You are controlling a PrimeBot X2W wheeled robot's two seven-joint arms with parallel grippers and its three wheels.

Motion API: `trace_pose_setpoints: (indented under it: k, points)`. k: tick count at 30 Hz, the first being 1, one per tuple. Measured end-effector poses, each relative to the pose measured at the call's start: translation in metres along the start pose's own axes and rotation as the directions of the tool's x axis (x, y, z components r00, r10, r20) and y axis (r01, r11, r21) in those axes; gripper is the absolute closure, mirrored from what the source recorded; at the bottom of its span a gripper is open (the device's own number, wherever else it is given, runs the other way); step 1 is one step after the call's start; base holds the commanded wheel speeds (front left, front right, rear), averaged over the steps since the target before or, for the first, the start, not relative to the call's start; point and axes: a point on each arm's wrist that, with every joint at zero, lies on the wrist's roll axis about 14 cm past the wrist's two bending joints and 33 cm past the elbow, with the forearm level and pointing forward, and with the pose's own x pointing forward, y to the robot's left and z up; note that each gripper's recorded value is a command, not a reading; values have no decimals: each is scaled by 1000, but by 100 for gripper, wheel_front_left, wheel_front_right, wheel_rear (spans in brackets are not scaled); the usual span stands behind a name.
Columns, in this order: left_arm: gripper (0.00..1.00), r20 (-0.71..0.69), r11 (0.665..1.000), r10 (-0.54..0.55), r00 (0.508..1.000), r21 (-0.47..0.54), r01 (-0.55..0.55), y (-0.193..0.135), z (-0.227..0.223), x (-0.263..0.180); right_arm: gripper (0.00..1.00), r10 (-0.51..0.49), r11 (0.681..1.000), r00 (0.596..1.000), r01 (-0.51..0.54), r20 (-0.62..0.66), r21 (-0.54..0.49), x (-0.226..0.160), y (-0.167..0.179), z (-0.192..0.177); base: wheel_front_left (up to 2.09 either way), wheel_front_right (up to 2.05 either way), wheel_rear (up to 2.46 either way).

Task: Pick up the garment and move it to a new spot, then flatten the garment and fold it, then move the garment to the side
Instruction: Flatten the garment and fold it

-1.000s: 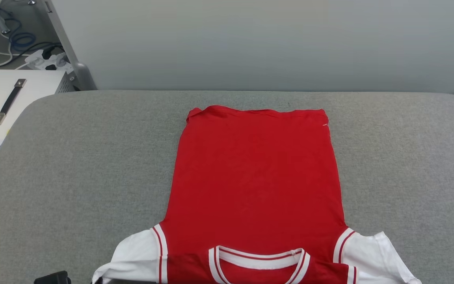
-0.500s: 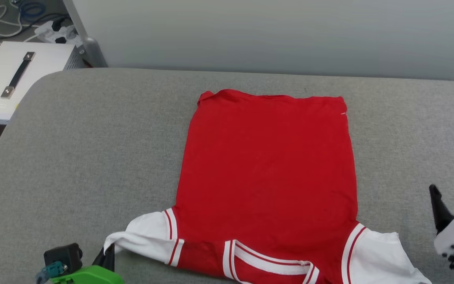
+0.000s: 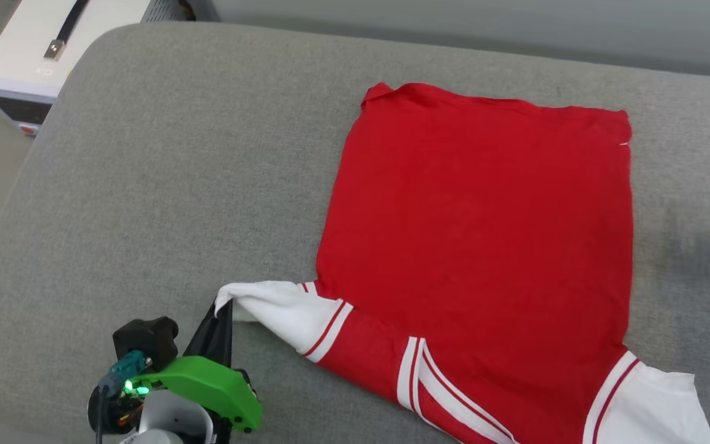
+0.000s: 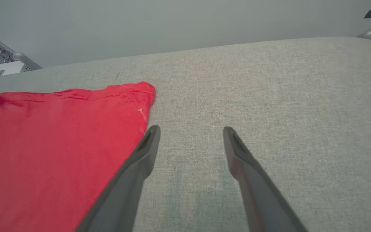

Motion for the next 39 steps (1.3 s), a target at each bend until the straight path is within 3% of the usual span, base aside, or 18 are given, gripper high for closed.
trace_pose_setpoints:
  k: [8,15,20,26,27,28,33,39]
  points:
    - [100,10,1000,5,1000,8,-5,-4,2,13,0,86,992,967,-105,-240,-67,60,42,-5,0,0,0]
    - [100,3,999,29,1000,19,-29,2,-3,24,0,145,978,927,-188,-347,-94,101,77,-24,0,0,0]
    - [100,-15,999,46,999,9,-46,4,-12,32,0,141,974,888,-204,-437,-99,121,81,-58,0,0,0]
    - [100,-44,997,78,996,20,-77,14,-24,34,0,125,976,815,-204,-566,-79,130,80,-86,0,0,0]
    - [100,-47,996,82,996,20,-81,14,-25,34,64,126,975,810,-207,-573,-77,130,81,-87,0,0,0]
    - [100,-50,996,85,995,21,-84,15,-26,34,100,127,975,805,-210,-580,-77,130,82,-88,0,0,0]
    - [100,-44,996,90,995,18,-89,17,-26,33,100,134,976,793,-210,-594,-61,126,83,-85,0,0,0]
    - [100,-14,995,96,995,9,-96,21,-16,26,100,114,980,829,-184,-547,-74,112,73,-64,0,0,0]
